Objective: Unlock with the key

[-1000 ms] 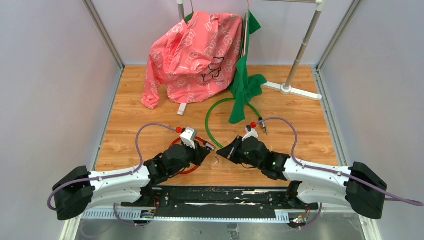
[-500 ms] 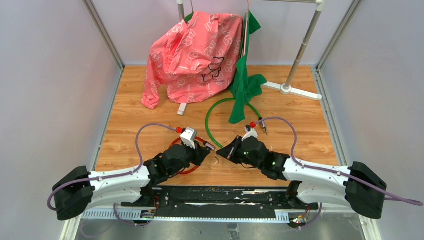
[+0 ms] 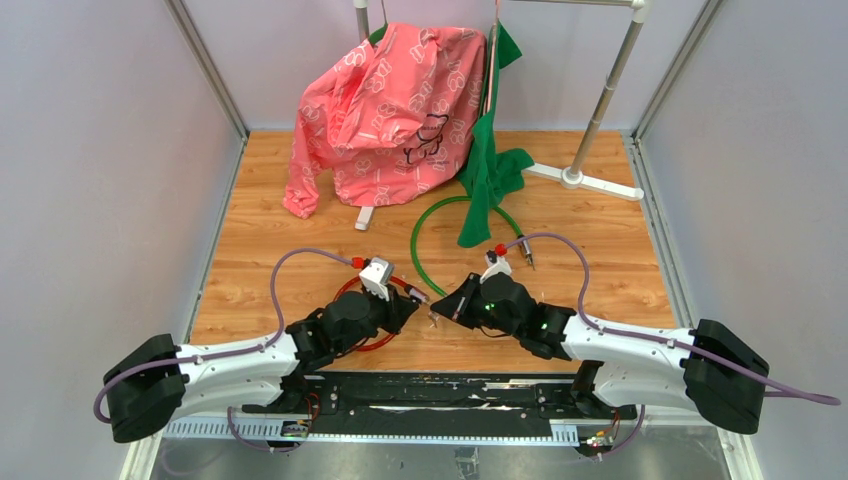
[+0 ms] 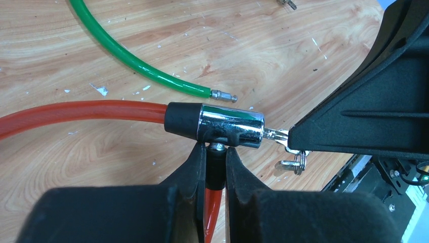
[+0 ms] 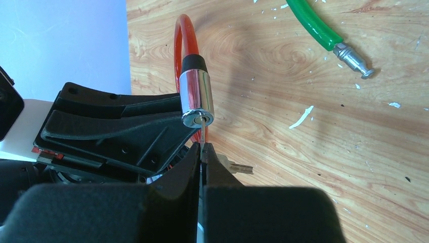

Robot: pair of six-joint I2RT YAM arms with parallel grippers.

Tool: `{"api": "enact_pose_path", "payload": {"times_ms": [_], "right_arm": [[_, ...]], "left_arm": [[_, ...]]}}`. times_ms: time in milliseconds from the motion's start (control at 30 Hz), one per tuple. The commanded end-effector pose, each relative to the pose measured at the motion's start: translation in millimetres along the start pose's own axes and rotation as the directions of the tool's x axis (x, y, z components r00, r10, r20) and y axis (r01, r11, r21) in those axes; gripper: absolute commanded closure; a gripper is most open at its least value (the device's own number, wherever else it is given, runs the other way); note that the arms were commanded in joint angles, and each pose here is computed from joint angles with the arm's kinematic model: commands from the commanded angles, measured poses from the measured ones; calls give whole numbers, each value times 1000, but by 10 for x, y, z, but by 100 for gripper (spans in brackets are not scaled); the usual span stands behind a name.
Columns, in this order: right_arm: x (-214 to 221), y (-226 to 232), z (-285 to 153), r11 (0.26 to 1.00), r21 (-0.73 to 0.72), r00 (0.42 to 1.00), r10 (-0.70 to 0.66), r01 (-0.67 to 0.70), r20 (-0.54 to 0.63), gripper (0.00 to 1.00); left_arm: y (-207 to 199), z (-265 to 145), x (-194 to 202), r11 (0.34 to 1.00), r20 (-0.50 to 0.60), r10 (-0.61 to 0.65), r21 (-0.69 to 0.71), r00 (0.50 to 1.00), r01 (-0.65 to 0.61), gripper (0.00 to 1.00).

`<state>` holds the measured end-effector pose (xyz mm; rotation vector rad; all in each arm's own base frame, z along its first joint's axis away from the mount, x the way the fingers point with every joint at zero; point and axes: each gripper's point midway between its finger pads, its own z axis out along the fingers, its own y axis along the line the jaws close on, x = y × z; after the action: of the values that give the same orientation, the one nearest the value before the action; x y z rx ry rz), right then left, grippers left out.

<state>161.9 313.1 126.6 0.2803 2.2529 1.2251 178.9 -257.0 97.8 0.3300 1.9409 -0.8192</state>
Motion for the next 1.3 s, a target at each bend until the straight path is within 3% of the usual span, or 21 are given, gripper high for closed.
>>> {"api": "enact_pose_path", "payload": {"times_ms": [0, 667, 1267], "right_arm": [[-30, 153, -2, 998, -48, 999, -42, 43, 11, 100], [-92, 316, 17, 970, -145, 980, -194, 197, 36, 100], [-122, 248, -68, 955, -114, 961, -272, 275, 38, 100]], "left_arm": [[-200, -21, -163, 995, 59, -11, 99, 998, 5, 100], [-395, -81, -139, 973, 69, 14, 228, 998, -29, 100], [-384, -92, -120, 974, 62, 13, 227, 998, -27, 100]]}}
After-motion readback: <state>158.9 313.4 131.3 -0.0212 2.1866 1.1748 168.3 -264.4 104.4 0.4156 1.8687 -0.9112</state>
